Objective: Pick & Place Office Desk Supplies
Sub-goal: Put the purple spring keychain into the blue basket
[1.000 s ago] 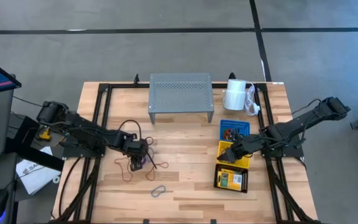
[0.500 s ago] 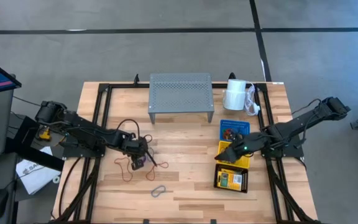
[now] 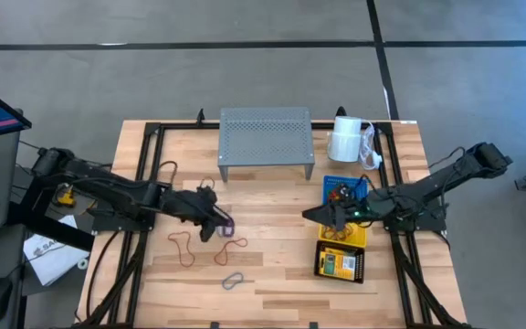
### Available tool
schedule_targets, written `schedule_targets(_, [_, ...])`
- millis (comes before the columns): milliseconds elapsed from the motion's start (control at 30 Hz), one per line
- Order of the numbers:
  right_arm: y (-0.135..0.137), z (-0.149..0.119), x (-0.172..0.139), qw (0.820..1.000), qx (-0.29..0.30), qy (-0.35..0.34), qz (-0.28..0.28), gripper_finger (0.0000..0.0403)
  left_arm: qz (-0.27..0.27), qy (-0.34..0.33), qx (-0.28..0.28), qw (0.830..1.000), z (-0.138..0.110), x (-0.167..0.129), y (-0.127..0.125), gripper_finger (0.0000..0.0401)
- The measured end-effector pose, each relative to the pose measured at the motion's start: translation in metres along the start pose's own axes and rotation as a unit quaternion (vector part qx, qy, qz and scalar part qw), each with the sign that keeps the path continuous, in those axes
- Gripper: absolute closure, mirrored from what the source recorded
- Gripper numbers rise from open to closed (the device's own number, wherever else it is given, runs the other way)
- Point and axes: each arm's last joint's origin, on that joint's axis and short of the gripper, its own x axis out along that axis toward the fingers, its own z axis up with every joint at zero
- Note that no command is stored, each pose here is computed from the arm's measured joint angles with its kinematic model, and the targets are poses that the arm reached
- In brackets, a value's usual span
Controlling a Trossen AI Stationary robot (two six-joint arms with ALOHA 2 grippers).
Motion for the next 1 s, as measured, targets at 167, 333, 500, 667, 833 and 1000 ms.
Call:
schedule_targets(167, [-0.017,-0.006,0.018,0.999,-0.005,-0.015,-0.049,0.0272,-0.083,-0.140,-0.025,0.986,0.025,-0.004,-0.019,0.0397])
schedule_targets(333, [-0.014,-0.010,0.045,1.000,-0.001,-0.029,-0.011,0.0272,-0.120,-0.217,-0.051,0.968,0.039,0.000,-0.025,0.0397])
schedule_targets(500, [0.001,-0.010,0.076,0.999,-0.022,-0.032,0.018,0.0272,-0.124,-0.228,-0.079,0.963,0.042,0.006,-0.022,0.0397])
schedule_targets(667, [0.013,-0.009,0.106,0.999,-0.041,-0.021,0.027,0.0272,-0.126,-0.226,-0.086,0.962,0.042,0.008,-0.022,0.0397])
schedule_targets(833, [0.021,-0.007,0.123,0.998,-0.046,-0.024,0.036,0.0272,-0.135,-0.233,-0.087,0.959,0.044,0.006,-0.024,0.0397])
schedule_targets(1000, [0.022,-0.003,0.127,0.997,-0.066,-0.024,0.041,0.0269,-0.152,-0.246,-0.090,0.953,0.046,0.004,-0.026,0.0396])
